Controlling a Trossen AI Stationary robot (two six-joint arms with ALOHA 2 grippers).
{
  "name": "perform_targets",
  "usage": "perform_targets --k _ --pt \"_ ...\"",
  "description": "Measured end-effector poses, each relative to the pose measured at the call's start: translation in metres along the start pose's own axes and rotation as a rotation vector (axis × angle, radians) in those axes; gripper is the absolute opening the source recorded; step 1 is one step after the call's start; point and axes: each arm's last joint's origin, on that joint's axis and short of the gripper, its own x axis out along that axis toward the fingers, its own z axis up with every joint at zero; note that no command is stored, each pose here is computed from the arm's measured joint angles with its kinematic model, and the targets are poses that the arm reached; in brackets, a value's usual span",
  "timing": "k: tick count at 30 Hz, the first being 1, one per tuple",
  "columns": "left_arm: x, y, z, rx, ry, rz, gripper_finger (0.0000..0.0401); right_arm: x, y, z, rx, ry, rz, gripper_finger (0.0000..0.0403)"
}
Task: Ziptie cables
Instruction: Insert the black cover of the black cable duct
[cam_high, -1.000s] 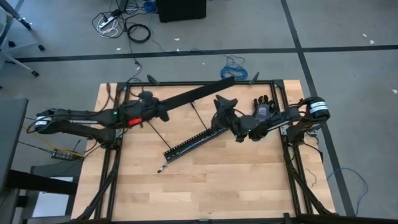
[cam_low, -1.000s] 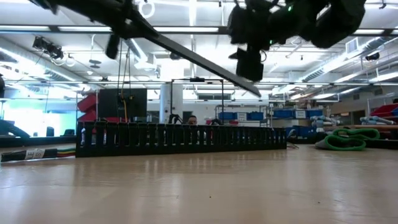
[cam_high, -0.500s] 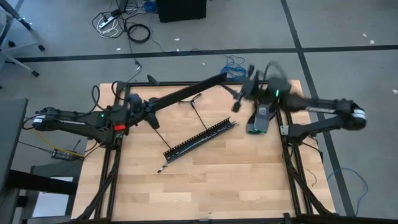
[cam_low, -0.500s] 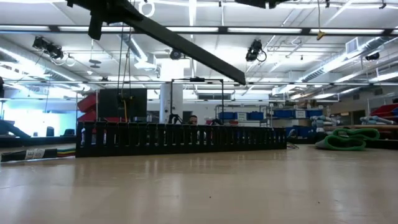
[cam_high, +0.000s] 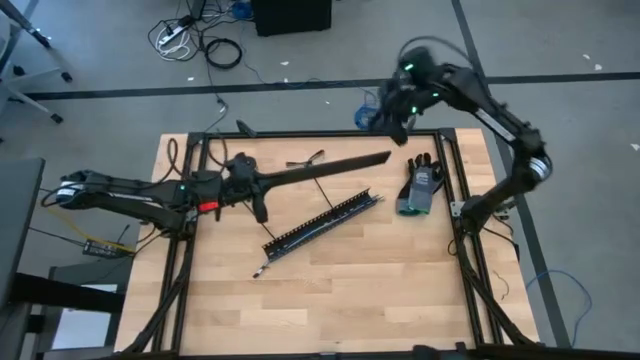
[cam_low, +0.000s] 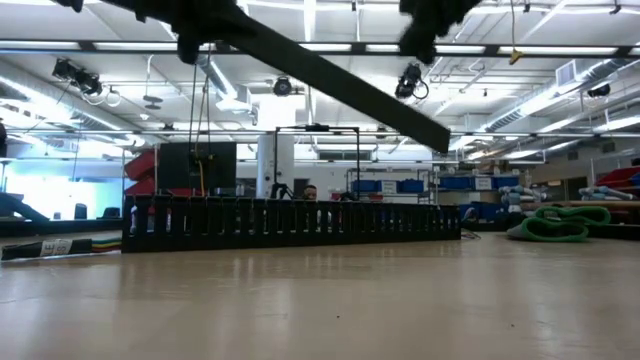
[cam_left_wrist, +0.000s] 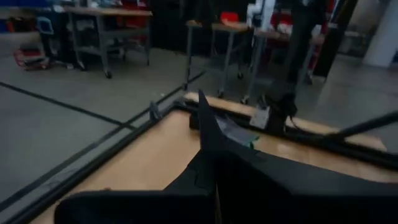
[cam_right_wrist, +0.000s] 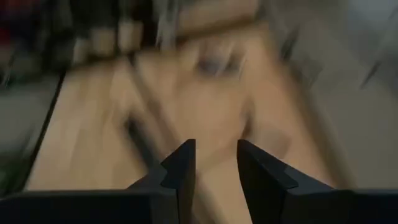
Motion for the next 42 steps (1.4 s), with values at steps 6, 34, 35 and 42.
perform_targets --k 6,34,35,42 --pt "0.017 0.003 -0.011 -0.209 0.017 0.115 0.0 0.047 0.003 -0.044 -0.1 0.62 -0.055 0.0111" --pt "0.03 0.018 -0.018 -0.79 0.054 0.127 0.0 0.097 0.082 -0.037 -0.496 0.661 -0.183 0.0112" --pt "0.029 0.017 -0.017 -0.827 0.04 0.121 0.0 0.097 0.083 -0.039 -0.515 0.682 -0.171 0.0112" --pt "0.001 0.016 0.004 -0.831 -0.074 0.113 0.0 0.099 0.088 -0.037 -0.549 0.665 -0.196 0.0123"
